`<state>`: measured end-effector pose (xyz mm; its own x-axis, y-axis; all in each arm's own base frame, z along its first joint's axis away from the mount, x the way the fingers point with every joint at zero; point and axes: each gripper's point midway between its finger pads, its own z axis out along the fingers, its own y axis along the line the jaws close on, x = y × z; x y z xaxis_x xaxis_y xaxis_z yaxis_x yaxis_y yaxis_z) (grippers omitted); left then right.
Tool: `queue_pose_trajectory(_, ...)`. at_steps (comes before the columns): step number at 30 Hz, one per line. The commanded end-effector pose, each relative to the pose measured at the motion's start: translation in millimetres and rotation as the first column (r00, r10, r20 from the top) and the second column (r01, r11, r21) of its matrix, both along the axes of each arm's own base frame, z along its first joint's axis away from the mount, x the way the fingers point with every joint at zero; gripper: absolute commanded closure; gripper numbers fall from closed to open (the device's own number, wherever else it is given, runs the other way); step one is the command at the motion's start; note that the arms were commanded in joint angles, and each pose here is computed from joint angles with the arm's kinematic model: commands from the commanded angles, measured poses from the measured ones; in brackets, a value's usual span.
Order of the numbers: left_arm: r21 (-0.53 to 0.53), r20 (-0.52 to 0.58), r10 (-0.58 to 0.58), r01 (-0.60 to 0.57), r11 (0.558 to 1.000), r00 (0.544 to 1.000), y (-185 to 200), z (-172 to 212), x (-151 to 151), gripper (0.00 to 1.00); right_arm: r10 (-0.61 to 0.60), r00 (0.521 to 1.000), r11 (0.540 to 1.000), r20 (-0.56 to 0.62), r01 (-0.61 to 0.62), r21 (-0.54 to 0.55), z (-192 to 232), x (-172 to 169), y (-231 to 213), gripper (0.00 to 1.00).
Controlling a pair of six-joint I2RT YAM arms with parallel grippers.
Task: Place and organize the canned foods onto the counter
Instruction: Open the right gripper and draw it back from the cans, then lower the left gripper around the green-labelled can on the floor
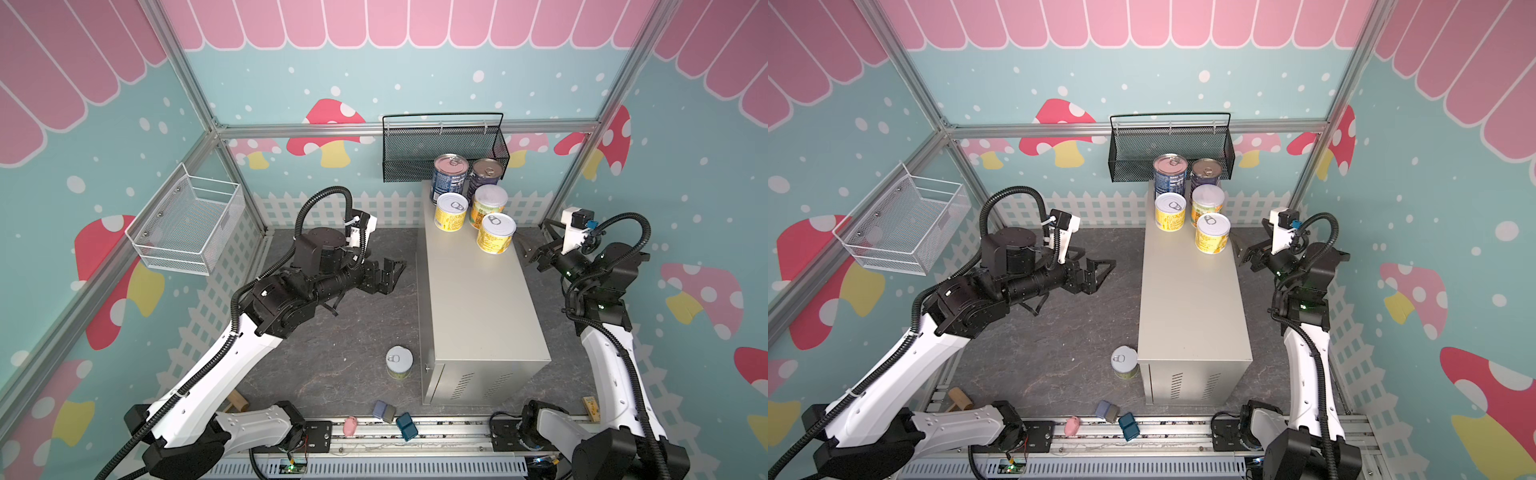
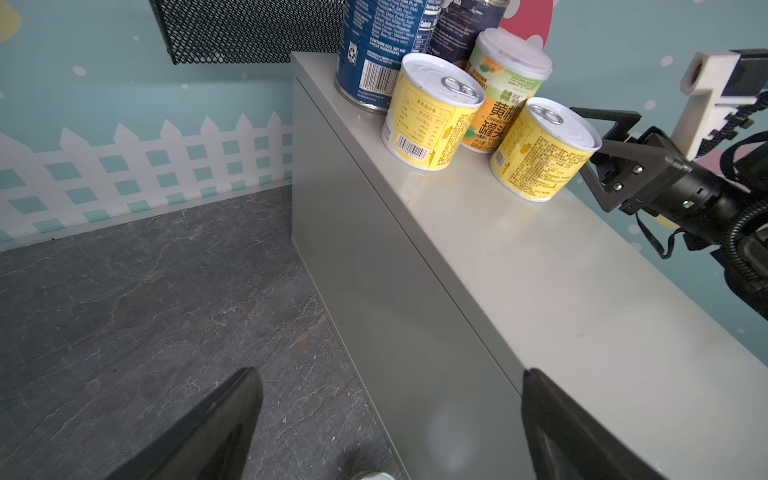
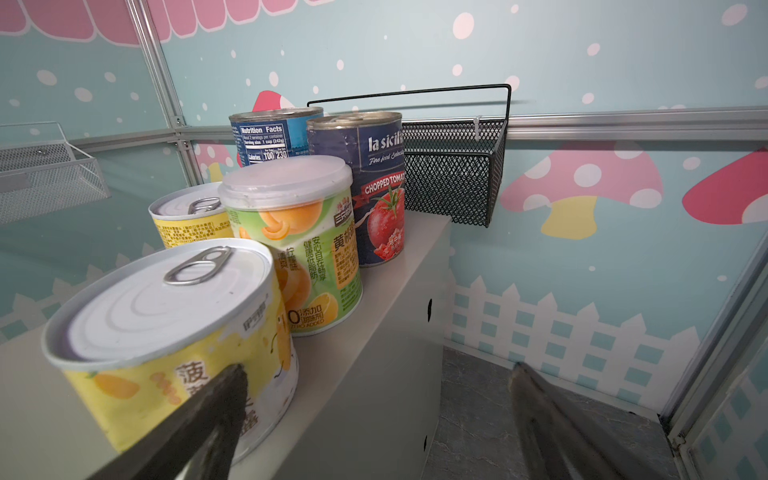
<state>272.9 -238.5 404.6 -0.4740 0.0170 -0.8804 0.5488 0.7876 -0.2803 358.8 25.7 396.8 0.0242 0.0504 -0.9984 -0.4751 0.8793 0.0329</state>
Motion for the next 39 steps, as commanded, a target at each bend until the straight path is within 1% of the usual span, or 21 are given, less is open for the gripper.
queue_pose_trajectory(1,-0.006,-0.011,0.008,-0.008,1.0,1.0,1.5,-2.3,0.6,0.02,0.013,1.0,1.0,0.019,-0.013,-0.009,2.9,-2.1,3.0,0.0)
queue_pose_trajectory(6,-0.007,-0.011,0.008,-0.008,1.0,1.0,2.3,-2.3,-0.4,0.01,0.008,1.0,1.0,0.023,-0.008,-0.008,5.4,-0.4,2.3,0.0)
queue_pose_trajectory(11,-0.01,-0.013,0.011,-0.011,1.0,1.0,2.9,-3.3,-0.9,0.01,0.048,0.999,0.999,0.024,-0.048,-0.003,8.1,-1.1,9.2,0.0)
queue_pose_trajectory(28,-0.013,-0.014,0.006,-0.007,1.0,1.0,0.9,-2.5,0.2,0.01,-0.042,0.999,0.999,0.018,0.043,-0.012,5.7,2.3,-2.1,0.0)
queue_pose_trajectory(32,-0.011,-0.022,0.004,-0.004,1.0,1.0,-1.5,-4.8,2.0,0.01,0.005,1.0,1.0,0.028,-0.004,-0.011,8.3,-1.6,5.9,0.0)
queue_pose_trajectory(39,-0.014,-0.024,0.0,-0.001,1.0,1.0,-4.1,-3.6,3.8,0.01,0.024,0.999,1.0,0.034,-0.023,-0.014,9.5,-3.9,10.1,0.0)
